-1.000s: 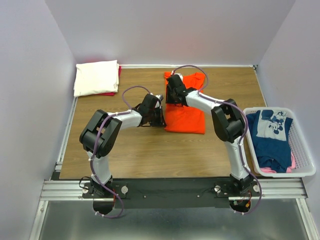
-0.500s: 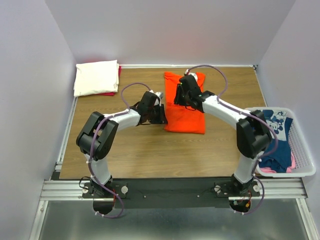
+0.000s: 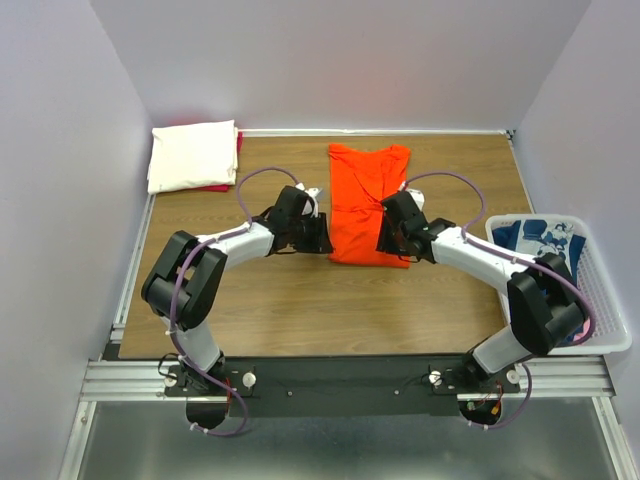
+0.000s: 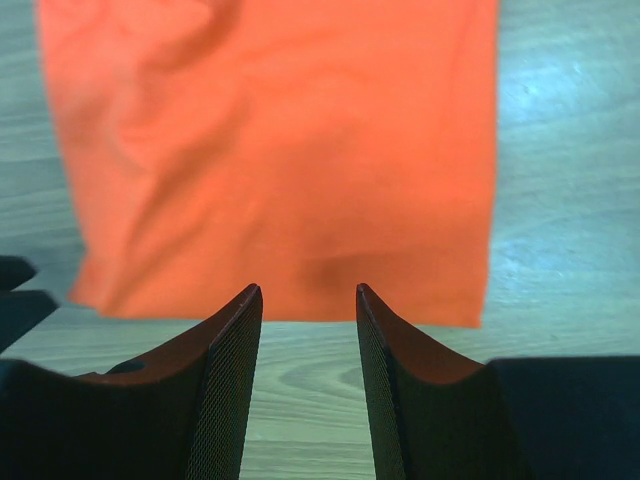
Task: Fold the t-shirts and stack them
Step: Fold the tshirt
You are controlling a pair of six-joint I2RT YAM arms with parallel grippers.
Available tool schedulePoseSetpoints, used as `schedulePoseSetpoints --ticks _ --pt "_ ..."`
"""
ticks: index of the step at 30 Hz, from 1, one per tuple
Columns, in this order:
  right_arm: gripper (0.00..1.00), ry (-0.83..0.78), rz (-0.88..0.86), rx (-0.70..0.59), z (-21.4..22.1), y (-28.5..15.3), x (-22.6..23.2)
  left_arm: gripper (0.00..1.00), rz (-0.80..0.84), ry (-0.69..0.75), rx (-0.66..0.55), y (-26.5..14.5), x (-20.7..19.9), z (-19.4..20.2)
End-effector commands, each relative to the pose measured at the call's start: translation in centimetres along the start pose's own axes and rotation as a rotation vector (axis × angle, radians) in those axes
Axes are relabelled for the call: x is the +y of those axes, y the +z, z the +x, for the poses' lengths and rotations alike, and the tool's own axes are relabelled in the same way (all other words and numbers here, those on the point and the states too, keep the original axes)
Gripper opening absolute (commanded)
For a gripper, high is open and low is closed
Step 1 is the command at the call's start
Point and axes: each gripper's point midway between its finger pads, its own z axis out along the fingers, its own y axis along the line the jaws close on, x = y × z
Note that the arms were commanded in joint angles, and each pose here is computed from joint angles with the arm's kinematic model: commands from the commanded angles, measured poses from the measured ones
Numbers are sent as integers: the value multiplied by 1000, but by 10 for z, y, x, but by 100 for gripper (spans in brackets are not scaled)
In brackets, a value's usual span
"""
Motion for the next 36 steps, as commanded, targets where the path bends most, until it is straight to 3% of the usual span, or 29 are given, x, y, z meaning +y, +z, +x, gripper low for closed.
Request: schedulePoseSetpoints --ticks 1,24,36 --pt "50 21 115 -5 7 4 -29 47 24 14 34 -3 0 13" --pt "57 46 220 73 39 19 -69 45 54 -8 62 13 -7 24" --pt "56 53 237 75 42 21 -75 31 64 -11 68 22 -12 23"
